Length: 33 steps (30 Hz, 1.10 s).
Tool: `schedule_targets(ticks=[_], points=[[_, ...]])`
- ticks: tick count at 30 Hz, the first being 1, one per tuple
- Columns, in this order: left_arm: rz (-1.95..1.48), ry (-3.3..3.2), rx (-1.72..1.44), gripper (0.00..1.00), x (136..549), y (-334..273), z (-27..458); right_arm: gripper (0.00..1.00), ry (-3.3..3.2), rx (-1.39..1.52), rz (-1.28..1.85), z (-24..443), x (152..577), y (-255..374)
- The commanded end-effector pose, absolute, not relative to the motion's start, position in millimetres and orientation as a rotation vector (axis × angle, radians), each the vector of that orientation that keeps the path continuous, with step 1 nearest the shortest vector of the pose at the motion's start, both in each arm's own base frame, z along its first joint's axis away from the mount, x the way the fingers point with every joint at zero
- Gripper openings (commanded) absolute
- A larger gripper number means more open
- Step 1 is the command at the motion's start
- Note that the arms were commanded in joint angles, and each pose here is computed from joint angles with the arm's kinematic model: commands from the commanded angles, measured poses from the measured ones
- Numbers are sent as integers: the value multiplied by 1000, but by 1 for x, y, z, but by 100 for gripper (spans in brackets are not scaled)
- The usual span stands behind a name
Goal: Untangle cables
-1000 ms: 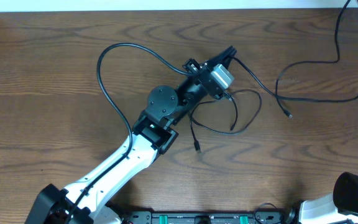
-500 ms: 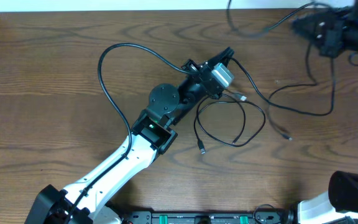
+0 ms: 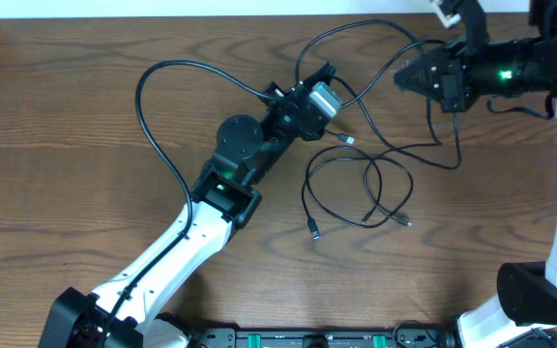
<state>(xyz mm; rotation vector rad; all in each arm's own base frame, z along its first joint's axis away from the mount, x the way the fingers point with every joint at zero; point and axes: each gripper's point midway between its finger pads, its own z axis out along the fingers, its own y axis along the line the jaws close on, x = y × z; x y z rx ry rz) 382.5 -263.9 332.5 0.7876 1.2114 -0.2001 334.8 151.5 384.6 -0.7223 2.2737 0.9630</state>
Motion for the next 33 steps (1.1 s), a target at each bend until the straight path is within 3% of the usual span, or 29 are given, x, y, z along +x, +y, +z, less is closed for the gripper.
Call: schedule_targets(ticks=[1,11,18,21,27,32,33], points=[[-175,1192,772,7,383,-259,342,1,2312,-767,887,373,336,154],[-175,1193,773,8,383,-259,342,7,2324,-862,952,363,325,183],[-175,1194,773,8,384,-259,342,7,2384,-886,995,343,319,193],[-174,1204,778,8,384,-259,339,1,2399,-896,1034,335,316,197],[-163,1255,788,7,390,-253,327,2,2259,-991,1189,349,306,210],[-149,1263,778,7,394,-246,327,13,2215,-1005,1231,355,304,212],[-146,1265,776,7,395,-245,327,19,2215,-1006,1231,355,304,212]])
